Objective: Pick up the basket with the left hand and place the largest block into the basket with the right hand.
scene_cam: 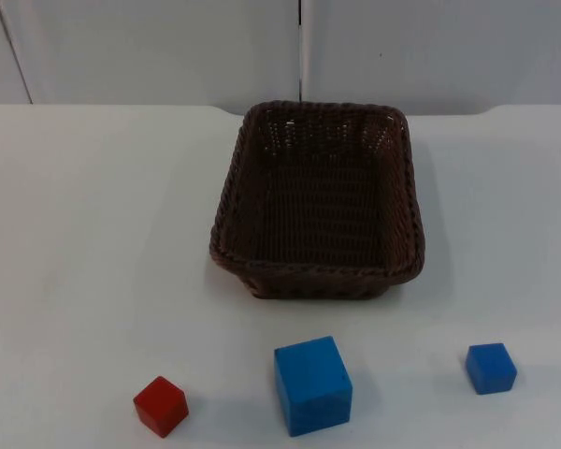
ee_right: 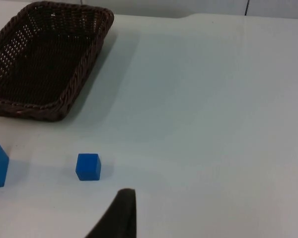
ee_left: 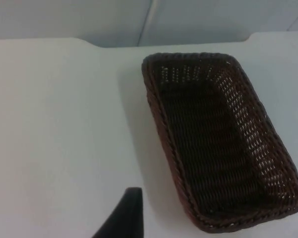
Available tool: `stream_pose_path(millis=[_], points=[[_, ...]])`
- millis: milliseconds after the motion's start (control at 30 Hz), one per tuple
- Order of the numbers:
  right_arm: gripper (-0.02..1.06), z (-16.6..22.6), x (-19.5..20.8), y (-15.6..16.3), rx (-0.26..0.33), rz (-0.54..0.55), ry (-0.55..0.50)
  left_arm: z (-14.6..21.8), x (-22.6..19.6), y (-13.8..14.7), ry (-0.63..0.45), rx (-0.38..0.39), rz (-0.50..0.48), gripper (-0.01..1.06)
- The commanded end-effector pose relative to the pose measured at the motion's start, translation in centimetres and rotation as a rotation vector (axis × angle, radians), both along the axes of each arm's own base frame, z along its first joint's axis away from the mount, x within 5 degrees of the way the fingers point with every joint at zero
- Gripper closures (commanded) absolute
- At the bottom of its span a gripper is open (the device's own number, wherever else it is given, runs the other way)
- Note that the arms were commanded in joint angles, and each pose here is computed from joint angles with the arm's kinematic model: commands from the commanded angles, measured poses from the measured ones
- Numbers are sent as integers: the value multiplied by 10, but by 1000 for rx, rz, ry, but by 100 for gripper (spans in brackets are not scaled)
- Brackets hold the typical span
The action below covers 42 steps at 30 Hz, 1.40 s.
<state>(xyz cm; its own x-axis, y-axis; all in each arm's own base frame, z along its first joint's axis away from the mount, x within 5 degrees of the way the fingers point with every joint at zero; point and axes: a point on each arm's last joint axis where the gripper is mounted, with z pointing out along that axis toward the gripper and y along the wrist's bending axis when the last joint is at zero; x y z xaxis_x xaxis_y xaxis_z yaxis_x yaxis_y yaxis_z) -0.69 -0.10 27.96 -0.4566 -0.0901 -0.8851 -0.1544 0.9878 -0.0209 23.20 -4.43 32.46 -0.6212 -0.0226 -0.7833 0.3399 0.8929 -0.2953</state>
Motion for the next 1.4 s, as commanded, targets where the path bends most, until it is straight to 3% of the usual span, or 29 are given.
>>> stream_pose_path(millis=[0,333,633,1000,1367], points=[[-1,0,-1,0,5,-8,-6,-2,13,-15,12,5,-63,0],[-1,0,-1,0,5,-8,-6,-22,57,-57,80,75,-189,0],[-1,0,-1,0,5,-8,-6,-40,102,-75,135,87,-204,0],[-1,0,-1,0,5,-8,-6,-78,155,-82,228,157,-165,0],[-1,0,-1,0,5,-8,-6,-123,201,-92,421,189,-157,0]])
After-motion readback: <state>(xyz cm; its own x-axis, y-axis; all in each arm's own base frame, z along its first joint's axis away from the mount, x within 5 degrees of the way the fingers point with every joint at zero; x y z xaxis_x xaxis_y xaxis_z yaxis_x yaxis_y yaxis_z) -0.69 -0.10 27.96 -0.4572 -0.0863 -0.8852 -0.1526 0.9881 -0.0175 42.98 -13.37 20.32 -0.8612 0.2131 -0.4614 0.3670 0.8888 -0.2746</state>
